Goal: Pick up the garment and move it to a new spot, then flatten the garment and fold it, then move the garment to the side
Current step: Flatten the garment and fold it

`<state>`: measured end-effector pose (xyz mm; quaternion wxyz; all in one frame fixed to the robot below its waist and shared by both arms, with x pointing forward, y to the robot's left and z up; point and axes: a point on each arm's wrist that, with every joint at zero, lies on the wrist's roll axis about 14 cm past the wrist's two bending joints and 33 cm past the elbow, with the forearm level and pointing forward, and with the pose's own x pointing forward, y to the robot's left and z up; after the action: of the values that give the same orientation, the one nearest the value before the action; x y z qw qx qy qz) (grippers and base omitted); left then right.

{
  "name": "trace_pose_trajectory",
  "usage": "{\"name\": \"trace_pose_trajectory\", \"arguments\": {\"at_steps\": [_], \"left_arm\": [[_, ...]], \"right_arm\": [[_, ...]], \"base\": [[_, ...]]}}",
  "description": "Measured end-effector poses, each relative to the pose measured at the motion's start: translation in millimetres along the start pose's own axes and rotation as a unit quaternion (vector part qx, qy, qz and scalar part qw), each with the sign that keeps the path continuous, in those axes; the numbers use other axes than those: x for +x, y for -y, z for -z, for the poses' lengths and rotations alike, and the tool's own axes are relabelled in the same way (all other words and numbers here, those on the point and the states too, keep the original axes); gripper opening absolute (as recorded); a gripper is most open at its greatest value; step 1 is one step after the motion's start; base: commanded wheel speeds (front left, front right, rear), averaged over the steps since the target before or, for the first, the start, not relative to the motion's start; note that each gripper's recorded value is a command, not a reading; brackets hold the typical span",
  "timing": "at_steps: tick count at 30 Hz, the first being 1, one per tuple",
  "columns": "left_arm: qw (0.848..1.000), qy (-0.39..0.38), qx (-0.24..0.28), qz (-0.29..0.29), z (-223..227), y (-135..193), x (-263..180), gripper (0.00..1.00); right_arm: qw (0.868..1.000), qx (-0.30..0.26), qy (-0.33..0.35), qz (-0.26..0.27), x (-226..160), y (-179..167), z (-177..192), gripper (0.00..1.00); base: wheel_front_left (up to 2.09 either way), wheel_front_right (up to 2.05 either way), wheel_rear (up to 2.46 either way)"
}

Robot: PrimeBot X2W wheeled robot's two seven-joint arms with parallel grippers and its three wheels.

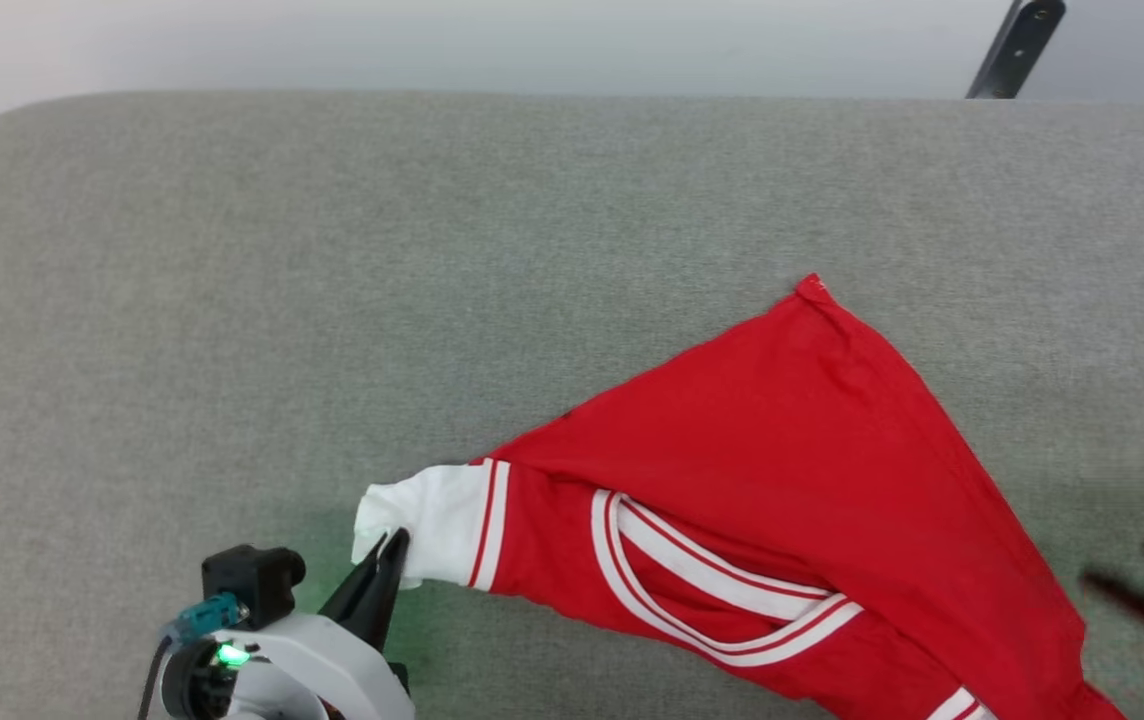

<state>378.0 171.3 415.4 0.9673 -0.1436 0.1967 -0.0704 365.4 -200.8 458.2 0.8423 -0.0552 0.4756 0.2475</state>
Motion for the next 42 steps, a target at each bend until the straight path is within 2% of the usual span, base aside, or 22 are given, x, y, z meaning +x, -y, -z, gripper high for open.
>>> {"name": "trace_pose_trajectory", "arguments": {"at_steps": [3, 7, 10, 14, 18, 24, 31, 33, 34, 42], "left_arm": [[1.000, 0.000, -0.003, 0.000, 0.9, 0.1, -1.0, 0.00], [1.000, 0.005, -0.007, 0.006, -2.7, 4.0, 5.9, 0.00], [1.000, 0.011, -0.009, 0.006, -6.2, 3.5, 14.4, 0.00], [1.000, 0.014, -0.015, 0.001, -5.2, 0.3, 22.9, 0.00], [1.000, 0.012, -0.023, -0.007, -0.7, -5.6, 26.8, 0.00], [0.999, 0.010, -0.033, -0.028, 7.0, -18.9, 26.5, 0.00], [0.998, 0.006, -0.041, -0.047, 14.8, -32.6, 24.7, 0.00], [0.998, 0.005, -0.042, -0.050, 16.1, -34.6, 25.1, 0.00], [0.998, 0.006, -0.042, -0.050, 16.2, -35.0, 25.6, 0.00], [0.998, 0.018, -0.037, -0.046, 7.0, -35.6, 26.8, 0.00]], "right_arm": [[0.997, -0.035, 0.059, 0.034, -16.0, 14.5, -46.3, 1.00], [0.983, -0.093, 0.136, 0.080, -18.2, 25.5, -105.8, 1.00], [0.979, -0.107, 0.161, 0.064, 6.6, 15.2, -135.2, 1.00], [0.981, -0.122, 0.146, 0.039, 50.7, 1.6, -157.2, 1.00], [0.985, -0.138, 0.101, 0.017, 97.0, -8.9, -161.5, 1.00], [0.983, -0.184, 0.012, -0.012, 151.8, -21.9, -140.3, 1.00], [0.979, -0.198, -0.029, -0.031, 180.4, -23.7, -131.6, 1.00], [0.979, -0.196, -0.032, -0.035, 183.4, -23.1, -130.7, 0.11], [0.979, -0.196, -0.034, -0.035, 183.9, -22.4, -130.4, 0.00], [0.986, -0.160, 0.007, -0.040, 177.4, -21.2, -139.1, 0.00]], "base": [[0.00, 0.00, 0.00], [0.00, 0.00, 0.00], [0.00, 0.00, 0.00], [0.00, 0.00, 0.00], [0.00, 0.00, 0.00], [0.00, 0.00, 0.00], [0.00, 0.00, 0.00], [0.00, 0.00, 0.00], [0.00, 0.00, 0.00], [0.00, 0.00, 0.00]]}}
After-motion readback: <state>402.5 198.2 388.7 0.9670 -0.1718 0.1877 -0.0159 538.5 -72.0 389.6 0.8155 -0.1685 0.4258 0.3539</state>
